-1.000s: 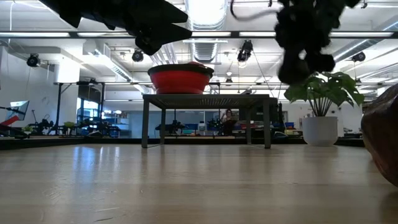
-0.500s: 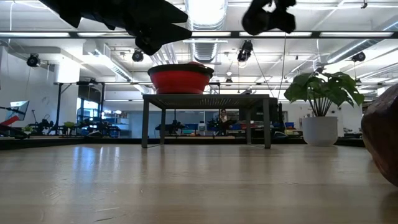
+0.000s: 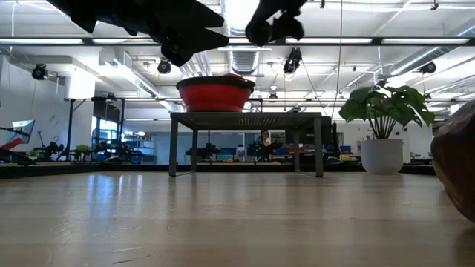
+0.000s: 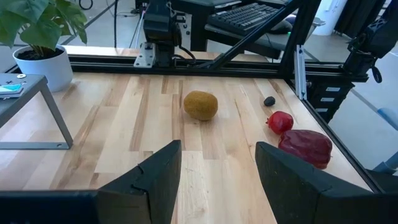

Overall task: Pick & Place Fruit
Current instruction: Put the black plum into the red strainer bowl on the shelf, then put the brown kiwi into the red strainer bowl on the shelf

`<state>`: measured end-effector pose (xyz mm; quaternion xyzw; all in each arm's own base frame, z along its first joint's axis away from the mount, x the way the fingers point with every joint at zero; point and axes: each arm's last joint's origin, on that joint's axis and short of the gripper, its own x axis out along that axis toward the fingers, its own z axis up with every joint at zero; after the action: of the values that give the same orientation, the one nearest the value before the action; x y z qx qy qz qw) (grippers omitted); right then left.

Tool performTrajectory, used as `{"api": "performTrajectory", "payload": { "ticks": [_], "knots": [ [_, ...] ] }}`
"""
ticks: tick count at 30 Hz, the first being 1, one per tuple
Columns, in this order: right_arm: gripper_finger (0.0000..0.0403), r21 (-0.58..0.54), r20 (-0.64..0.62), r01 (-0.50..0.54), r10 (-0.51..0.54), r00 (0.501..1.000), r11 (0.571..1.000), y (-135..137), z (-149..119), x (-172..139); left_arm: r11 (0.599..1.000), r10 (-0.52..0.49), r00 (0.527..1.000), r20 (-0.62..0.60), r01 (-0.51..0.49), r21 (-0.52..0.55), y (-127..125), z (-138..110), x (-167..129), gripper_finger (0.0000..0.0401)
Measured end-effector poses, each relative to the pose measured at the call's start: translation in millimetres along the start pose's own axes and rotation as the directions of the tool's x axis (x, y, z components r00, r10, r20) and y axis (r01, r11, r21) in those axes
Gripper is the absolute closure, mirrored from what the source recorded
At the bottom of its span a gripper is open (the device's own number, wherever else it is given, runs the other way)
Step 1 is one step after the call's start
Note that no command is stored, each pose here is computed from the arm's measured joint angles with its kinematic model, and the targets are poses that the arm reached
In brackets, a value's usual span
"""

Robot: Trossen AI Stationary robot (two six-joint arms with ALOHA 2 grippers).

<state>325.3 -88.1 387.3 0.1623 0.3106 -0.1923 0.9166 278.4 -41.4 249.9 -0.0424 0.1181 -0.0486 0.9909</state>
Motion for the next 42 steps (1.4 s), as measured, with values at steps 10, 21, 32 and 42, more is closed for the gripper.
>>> {"api": "performTrajectory", "payload": {
  "ticks": [10, 21, 32, 42],
  "knots": [
    [0.0152, -0.051, 0.016, 0.023, -0.022, 1.000, 0.998, -2, 35, 41, 1.000, -0.001, 1.000, 0.000, 0.001, -0.001, 0, 0, 0, 0.0190],
    [0.0110, -0.099, -0.065, 0.037, -0.044, 0.997, 0.994, -1, 34, 86, 0.999, -0.035, 0.999, -0.017, 0.034, -0.025, -2, 0, -3, 0.0190],
    [0.0112, -0.171, -0.117, 0.046, -0.067, 0.991, 0.984, -8, 28, 104, 0.997, -0.060, 0.997, 0.038, 0.058, 0.053, -19, 21, -41, 0.0190],
    [0.0160, -0.182, -0.098, 0.037, -0.056, 0.994, 0.983, -5, 43, 29, 0.996, -0.049, 0.998, 0.034, 0.046, 0.078, -24, 17, -43, 0.0190]
  ]
}}
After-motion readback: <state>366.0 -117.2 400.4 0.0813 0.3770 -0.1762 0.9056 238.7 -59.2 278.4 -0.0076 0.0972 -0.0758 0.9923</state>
